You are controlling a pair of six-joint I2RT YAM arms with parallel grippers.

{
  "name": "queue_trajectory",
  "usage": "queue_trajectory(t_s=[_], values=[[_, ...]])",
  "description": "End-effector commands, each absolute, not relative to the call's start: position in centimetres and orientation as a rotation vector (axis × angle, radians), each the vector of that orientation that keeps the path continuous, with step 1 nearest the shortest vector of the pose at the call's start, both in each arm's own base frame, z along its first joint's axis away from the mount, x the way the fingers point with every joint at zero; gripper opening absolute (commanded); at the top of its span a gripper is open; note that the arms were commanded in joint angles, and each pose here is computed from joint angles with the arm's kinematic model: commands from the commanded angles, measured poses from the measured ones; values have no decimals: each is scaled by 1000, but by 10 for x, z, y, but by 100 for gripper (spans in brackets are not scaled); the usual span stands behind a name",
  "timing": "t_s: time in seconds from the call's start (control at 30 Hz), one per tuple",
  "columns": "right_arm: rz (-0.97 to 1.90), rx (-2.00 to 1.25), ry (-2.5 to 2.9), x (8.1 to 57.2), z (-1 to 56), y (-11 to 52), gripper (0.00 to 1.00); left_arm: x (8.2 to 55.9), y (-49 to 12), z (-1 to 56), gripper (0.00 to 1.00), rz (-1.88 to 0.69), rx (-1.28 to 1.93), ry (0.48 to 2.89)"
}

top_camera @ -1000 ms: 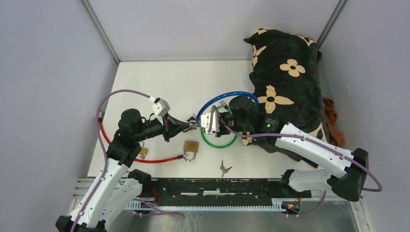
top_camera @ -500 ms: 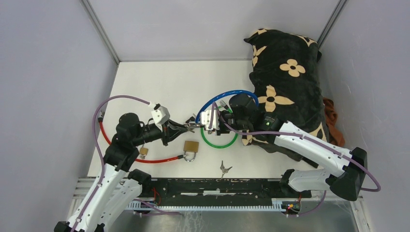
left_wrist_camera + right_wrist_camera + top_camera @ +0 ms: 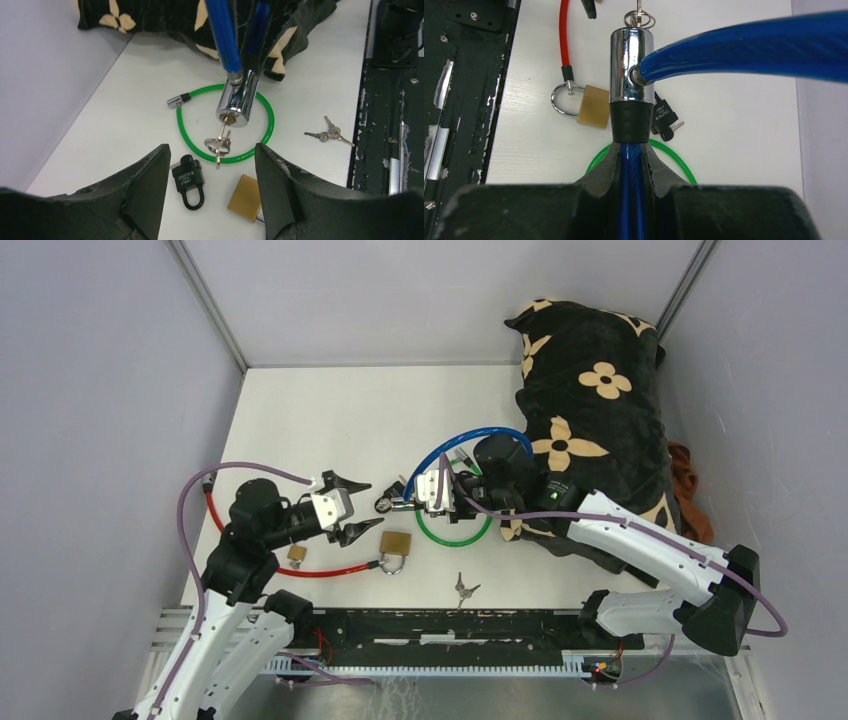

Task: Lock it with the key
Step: Lock the lock.

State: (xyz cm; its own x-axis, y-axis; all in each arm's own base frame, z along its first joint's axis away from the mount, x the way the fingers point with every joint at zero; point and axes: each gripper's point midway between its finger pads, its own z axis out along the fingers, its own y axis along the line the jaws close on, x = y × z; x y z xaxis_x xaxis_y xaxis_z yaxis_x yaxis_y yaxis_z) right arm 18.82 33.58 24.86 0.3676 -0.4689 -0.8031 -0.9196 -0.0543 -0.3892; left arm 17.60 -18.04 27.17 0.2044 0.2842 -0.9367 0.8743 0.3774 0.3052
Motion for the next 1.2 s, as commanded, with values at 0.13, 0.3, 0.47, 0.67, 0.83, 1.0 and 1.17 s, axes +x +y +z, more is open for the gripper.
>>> queue_trajectory(t_s=[0.13,0.3,0.47,0.67,0.83,1.0,1.17], values=[[619,-1633,1130,187,286,345,0,164,-198,294,52,-628,1277,1122],[618,-1627,1125,187,289,344,0,168,-198,292,34,-614,1275,1131],[627,-1627,1124,186,289,344,0,170,-198,284,31,-581,1320,1106],[631,-1623,1114,185,295,345,0,170,-198,275,30,-563,1360,1106],[647,-1624,1112,184,296,347,0,164,-203,277,21,-585,1387,1069],[682,-1624,1109,182,297,352,0,163,-208,275,2,-563,1421,1022],[701,-1613,1124,180,301,352,0,174,-202,271,2,-391,1473,956]])
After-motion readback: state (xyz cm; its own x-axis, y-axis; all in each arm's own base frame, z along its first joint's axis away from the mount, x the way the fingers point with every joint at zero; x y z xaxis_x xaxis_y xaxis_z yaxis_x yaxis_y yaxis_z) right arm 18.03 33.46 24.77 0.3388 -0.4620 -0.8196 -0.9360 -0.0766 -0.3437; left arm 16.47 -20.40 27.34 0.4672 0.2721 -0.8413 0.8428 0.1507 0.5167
